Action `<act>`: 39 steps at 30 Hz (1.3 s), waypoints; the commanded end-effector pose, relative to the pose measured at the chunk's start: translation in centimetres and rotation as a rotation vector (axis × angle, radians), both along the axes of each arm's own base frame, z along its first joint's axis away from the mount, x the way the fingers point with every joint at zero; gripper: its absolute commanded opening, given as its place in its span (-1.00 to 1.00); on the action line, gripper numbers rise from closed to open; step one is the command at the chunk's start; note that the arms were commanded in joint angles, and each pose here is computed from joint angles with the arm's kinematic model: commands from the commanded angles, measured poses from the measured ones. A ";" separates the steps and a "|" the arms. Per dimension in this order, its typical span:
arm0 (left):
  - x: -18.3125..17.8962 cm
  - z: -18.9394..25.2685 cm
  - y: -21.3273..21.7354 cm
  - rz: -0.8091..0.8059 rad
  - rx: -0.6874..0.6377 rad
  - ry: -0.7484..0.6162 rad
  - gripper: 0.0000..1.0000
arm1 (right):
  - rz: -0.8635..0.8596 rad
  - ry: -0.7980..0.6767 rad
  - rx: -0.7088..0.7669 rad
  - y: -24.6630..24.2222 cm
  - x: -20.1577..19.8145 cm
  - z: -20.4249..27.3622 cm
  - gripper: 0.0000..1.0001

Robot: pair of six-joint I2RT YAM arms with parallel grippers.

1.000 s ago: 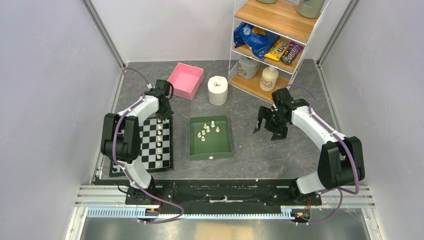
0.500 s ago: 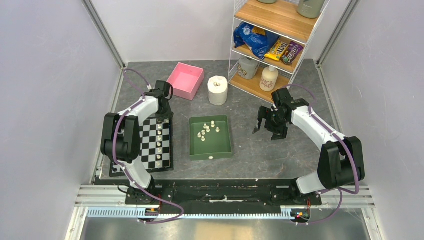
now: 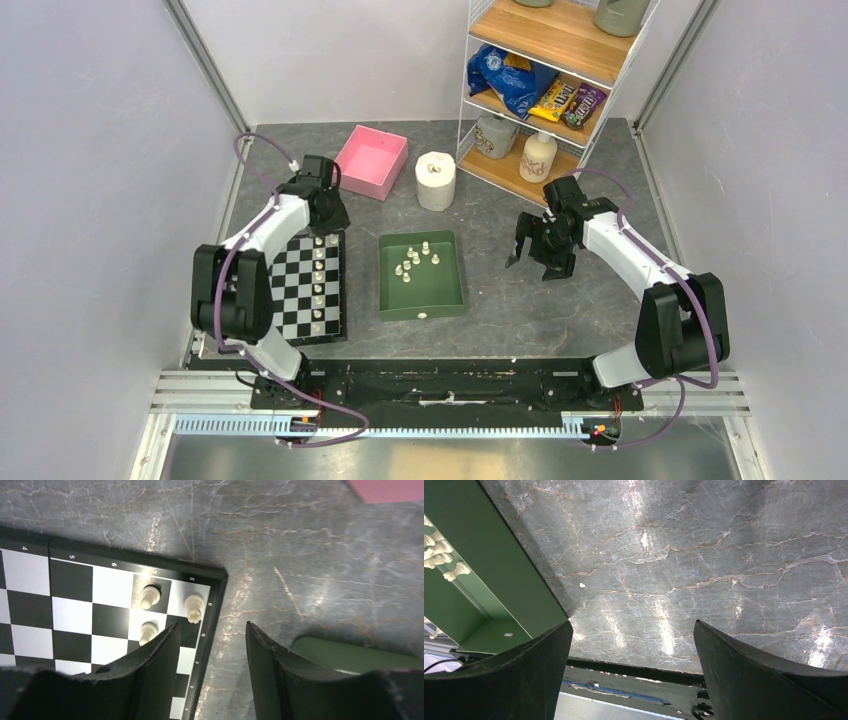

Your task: Set up the chess pieces on the board

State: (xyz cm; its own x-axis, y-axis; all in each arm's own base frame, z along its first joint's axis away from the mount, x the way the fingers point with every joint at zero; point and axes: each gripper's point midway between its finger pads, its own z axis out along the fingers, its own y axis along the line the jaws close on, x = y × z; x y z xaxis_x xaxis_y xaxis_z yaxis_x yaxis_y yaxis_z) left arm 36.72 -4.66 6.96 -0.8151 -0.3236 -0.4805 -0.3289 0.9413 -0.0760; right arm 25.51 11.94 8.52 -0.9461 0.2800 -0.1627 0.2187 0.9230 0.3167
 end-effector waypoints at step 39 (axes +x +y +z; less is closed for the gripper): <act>-3.5 3.6 -20.2 -0.458 -0.181 -0.086 0.06 | 0.002 -0.045 0.011 0.0 0.5 1.0 0.98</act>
